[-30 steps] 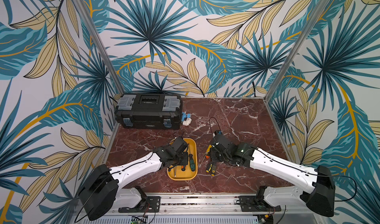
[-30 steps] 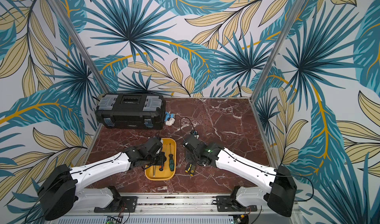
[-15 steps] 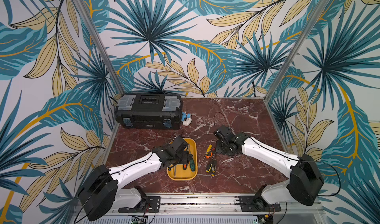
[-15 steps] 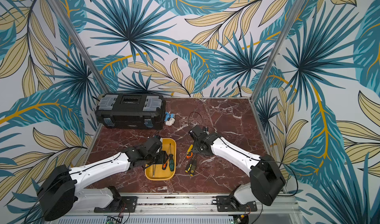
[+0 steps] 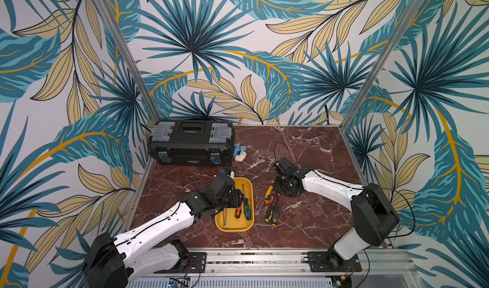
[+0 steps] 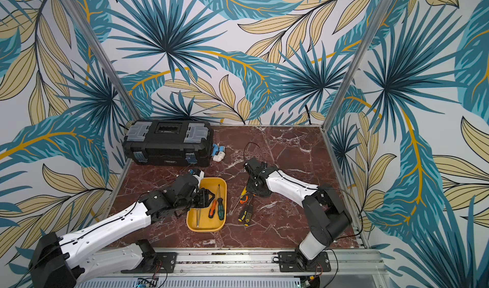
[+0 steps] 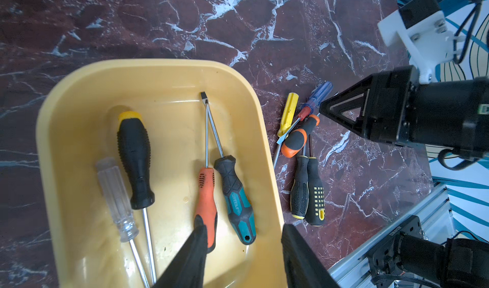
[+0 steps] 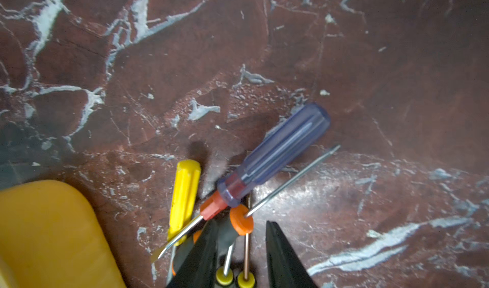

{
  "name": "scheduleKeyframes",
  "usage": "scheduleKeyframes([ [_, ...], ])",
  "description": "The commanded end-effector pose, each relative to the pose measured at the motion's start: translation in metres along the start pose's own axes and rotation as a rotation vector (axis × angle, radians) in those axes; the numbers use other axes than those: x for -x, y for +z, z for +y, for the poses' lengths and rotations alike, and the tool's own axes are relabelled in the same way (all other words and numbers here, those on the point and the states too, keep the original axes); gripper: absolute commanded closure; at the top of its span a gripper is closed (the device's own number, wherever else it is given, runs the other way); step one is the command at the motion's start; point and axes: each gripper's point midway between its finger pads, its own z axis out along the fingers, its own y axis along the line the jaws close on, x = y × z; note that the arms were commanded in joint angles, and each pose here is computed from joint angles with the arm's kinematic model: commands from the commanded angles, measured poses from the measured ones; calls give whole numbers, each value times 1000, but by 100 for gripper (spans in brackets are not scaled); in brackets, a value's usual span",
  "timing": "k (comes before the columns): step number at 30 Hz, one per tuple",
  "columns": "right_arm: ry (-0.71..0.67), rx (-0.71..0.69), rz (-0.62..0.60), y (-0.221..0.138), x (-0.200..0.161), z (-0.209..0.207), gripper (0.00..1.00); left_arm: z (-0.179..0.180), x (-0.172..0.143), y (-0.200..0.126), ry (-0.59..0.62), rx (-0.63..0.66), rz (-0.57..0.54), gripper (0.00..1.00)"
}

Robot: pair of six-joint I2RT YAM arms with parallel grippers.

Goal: Put the screwdriver on the desktop into the storage box
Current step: Pick up the screwdriver from the center of the board.

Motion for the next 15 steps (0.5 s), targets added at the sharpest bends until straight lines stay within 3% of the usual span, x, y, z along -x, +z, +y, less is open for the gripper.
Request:
scheduleKeyframes([
  [1, 14, -3, 7, 10, 1, 3, 64, -15, 12, -10, 11, -43, -31, 51],
  [15, 61, -89, 36, 41, 5, -15, 67, -20, 13, -11, 19, -66, -31, 50],
])
